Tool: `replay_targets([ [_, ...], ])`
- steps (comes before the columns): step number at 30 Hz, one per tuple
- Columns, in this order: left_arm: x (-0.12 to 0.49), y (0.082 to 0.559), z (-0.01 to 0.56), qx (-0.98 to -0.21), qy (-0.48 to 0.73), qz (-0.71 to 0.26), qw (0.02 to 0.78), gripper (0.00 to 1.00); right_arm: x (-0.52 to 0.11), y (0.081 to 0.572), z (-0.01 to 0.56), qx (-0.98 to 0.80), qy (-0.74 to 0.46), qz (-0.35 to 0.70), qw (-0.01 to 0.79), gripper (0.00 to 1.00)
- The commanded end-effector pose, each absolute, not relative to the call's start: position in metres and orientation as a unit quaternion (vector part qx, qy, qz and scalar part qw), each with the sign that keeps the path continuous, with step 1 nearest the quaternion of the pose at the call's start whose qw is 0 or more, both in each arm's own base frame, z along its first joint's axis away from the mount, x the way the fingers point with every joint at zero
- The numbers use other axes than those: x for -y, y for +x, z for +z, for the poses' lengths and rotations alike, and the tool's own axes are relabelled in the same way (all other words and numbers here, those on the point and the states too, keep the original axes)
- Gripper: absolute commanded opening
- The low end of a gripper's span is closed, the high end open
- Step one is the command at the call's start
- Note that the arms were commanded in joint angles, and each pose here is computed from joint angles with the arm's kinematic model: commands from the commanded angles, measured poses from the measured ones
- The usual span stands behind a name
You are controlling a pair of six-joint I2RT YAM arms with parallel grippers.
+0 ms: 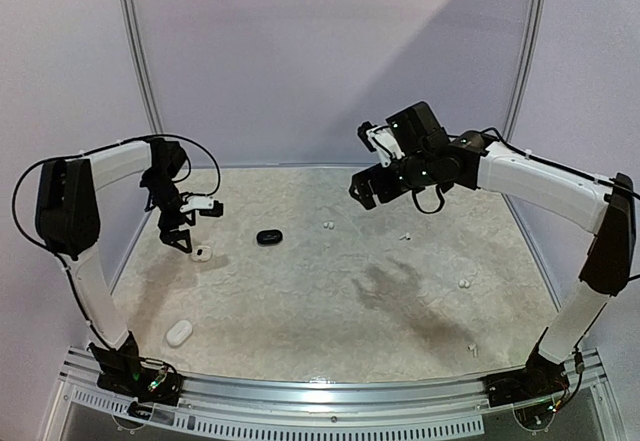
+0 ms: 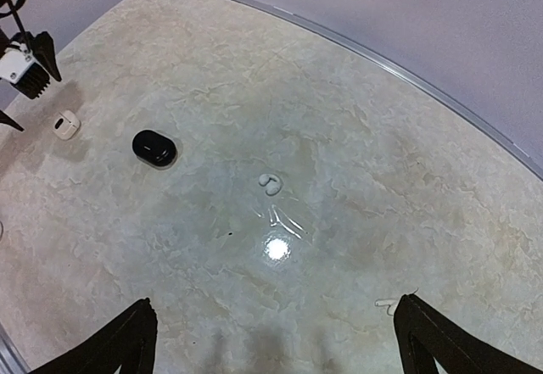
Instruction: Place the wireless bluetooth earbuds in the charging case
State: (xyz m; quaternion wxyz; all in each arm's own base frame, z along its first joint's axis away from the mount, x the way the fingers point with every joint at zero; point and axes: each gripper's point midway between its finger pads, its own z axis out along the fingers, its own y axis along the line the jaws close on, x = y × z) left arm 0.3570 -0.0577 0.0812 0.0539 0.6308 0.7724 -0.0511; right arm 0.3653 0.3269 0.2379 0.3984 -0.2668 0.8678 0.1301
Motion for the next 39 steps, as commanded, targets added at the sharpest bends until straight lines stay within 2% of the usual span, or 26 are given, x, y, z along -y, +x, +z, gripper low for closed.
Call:
replay_targets([
  [1,0.061,0.362,0.055,-0.721,0.688,-0.064,0.054,0.99,-0.342,0.360,0.238,-0.859,-0.297,0.129,0.396,0.99],
  [7,0.062,0.377,0.026,-0.716,0.693,-0.055,0.061,0.99,-0.346,0.356,0.236,-0.860,-0.300,0.129,0.392,0.99],
  [9,0.059,0.379,0.020,-0.716,0.694,-0.053,0.053,0.96,-0.346,0.354,0.235,-0.861,-0.301,0.129,0.390,0.99],
  [14,0.056,0.360,0.007,-0.707,0.703,-0.076,0.014,0.81,-0.347,0.355,0.234,-0.860,-0.303,0.129,0.390,0.99],
  [17,0.058,0.351,0.004,-0.706,0.704,-0.085,0.008,0.69,-0.351,0.356,0.235,-0.857,-0.307,0.134,0.391,0.99],
  [23,0.061,0.340,0.003,-0.701,0.708,-0.088,0.007,0.53,-0.355,0.359,0.235,-0.854,-0.319,0.131,0.390,0.99],
  [25,0.065,0.341,0.005,-0.705,0.703,-0.090,0.015,0.45,-0.356,0.360,0.235,-0.854,-0.320,0.130,0.390,0.99],
  [29,0.075,0.345,0.016,-0.719,0.688,-0.089,0.034,0.24,-0.356,0.361,0.236,-0.855,-0.312,0.132,0.392,0.99],
  [30,0.078,0.346,0.019,-0.719,0.689,-0.087,0.038,0.22,-0.356,0.362,0.238,-0.857,-0.305,0.136,0.393,0.99],
  [33,0.091,0.345,0.042,-0.710,0.695,-0.089,0.065,0.20,-0.356,0.365,0.248,-0.858,-0.286,0.141,0.404,0.99],
  [39,0.139,0.374,0.144,-0.665,0.709,-0.064,0.227,0.20,-0.359,0.383,0.275,-0.864,-0.197,0.236,0.399,0.98],
])
